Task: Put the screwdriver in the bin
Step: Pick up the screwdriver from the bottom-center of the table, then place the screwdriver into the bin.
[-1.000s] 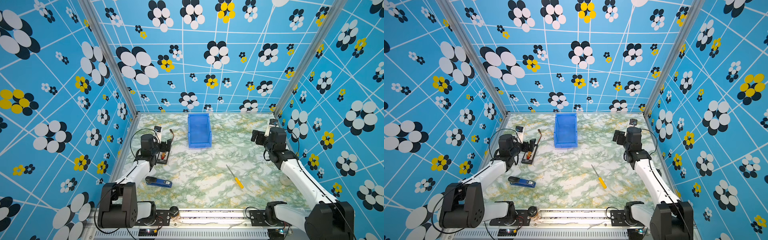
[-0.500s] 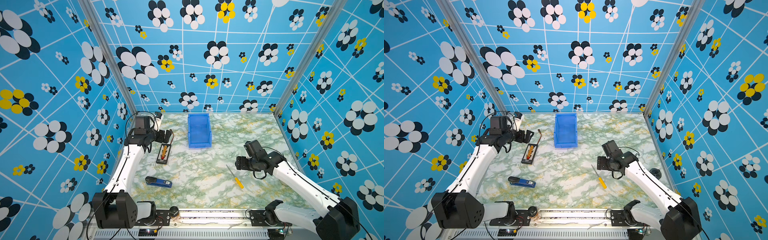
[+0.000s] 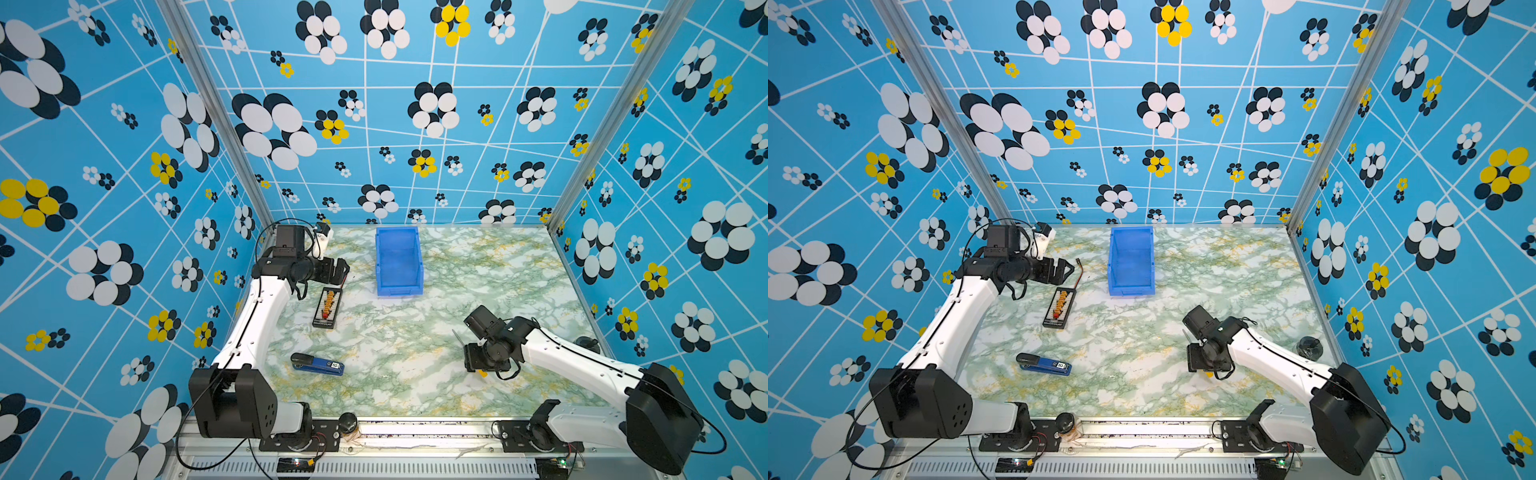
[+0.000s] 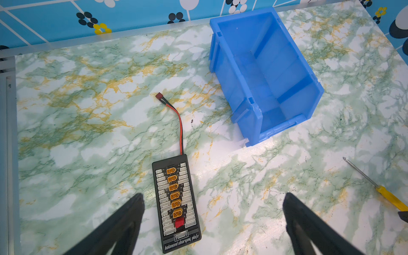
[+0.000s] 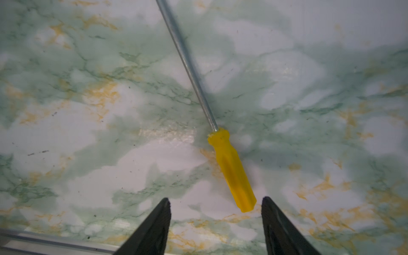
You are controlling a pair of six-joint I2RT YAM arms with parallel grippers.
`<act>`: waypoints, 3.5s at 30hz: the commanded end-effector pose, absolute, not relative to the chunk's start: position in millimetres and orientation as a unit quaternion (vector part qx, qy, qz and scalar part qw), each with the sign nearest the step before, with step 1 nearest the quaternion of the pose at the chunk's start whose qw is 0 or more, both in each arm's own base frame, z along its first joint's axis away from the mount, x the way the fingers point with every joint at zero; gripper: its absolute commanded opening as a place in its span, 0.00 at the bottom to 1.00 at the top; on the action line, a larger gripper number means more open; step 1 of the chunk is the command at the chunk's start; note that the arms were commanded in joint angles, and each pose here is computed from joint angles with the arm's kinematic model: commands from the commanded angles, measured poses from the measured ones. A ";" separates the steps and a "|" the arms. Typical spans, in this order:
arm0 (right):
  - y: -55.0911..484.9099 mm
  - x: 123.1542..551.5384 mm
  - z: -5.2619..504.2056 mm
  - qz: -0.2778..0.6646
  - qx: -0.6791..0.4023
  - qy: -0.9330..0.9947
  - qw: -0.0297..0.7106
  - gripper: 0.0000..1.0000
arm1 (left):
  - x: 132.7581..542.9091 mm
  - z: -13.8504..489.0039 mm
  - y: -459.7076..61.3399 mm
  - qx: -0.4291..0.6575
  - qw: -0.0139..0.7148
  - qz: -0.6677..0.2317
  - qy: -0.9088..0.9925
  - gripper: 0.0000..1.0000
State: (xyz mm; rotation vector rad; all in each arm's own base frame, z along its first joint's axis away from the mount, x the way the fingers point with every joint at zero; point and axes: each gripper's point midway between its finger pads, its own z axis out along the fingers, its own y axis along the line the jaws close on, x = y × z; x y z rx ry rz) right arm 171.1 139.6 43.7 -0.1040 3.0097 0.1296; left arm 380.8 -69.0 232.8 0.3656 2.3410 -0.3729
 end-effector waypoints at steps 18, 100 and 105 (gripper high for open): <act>127.9 170.0 16.5 -0.005 -0.033 0.998 0.053 0.51 | 381.5 236.6 -75.7 0.140 0.359 -0.153 0.910 0.99; 302.9 403.3 199.6 0.105 -0.177 0.936 0.285 0.12 | 337.8 259.4 -71.8 0.180 0.378 -0.125 0.900 0.99; 325.0 429.5 194.4 0.107 -0.189 0.934 0.283 0.11 | 337.2 261.8 -69.2 0.174 0.382 -0.119 0.900 0.99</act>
